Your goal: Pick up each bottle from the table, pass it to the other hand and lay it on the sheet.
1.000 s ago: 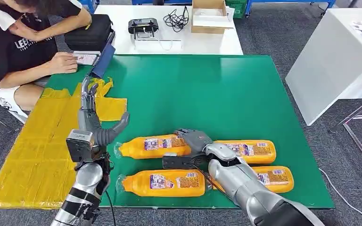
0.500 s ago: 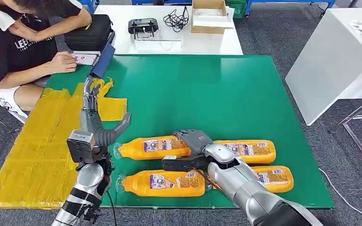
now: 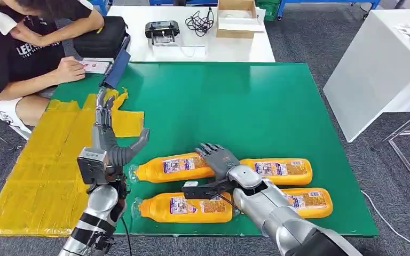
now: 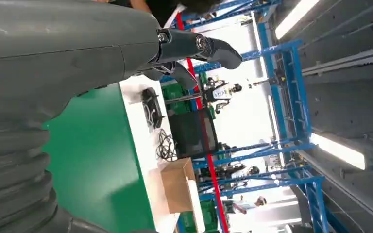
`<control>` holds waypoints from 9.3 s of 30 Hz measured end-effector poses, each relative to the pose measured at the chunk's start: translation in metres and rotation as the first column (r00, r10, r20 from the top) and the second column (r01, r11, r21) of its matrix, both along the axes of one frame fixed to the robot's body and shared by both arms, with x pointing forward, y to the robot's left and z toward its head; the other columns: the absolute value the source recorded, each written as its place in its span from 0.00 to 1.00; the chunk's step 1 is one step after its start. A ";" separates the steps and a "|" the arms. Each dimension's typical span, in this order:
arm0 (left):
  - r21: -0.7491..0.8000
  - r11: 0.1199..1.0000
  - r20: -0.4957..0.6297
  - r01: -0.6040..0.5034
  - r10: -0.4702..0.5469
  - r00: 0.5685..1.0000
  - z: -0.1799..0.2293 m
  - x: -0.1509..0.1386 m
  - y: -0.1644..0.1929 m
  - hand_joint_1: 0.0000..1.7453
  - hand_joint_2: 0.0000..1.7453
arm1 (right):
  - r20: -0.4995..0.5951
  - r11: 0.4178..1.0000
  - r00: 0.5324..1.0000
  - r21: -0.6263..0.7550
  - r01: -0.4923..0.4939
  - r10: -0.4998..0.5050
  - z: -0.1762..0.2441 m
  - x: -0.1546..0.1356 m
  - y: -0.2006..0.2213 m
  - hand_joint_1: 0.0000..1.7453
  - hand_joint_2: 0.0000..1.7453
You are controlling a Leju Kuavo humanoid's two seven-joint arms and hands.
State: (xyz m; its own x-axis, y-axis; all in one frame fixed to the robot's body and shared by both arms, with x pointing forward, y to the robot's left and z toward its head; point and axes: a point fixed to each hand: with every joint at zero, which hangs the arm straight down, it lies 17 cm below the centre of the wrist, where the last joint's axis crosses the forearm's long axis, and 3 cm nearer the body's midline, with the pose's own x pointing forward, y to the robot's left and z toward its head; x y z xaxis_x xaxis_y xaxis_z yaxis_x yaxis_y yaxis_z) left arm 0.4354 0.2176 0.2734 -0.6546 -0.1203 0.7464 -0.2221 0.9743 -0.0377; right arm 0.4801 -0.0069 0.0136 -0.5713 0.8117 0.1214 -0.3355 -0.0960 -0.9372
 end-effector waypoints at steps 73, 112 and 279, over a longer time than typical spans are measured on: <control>0.036 0.999 -0.063 -0.032 0.034 0.997 -0.025 -0.024 0.004 0.00 1.00 | 0.259 0.684 0.839 0.709 0.172 -0.479 0.140 0.032 -0.061 1.00 1.00; -0.059 0.848 -0.110 0.527 -0.530 0.841 -0.004 -0.020 -0.117 0.00 1.00 | 0.213 0.490 0.968 0.864 -0.121 -0.136 0.177 -0.078 0.047 1.00 1.00; 0.372 0.927 0.018 -0.053 0.049 0.999 -0.006 -0.035 -0.024 0.00 1.00 | 0.102 0.750 0.948 0.640 0.169 -0.301 0.054 -0.100 -0.029 0.98 1.00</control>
State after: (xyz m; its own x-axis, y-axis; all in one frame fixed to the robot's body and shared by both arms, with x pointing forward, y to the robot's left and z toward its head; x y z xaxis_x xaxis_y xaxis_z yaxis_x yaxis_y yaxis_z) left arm 0.4008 0.1939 0.2673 -0.6462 -0.4214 0.6363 -0.2730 0.9062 0.3230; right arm 0.3801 -0.0359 0.0671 -0.4369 0.7089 0.5537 -0.0826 0.5813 -0.8095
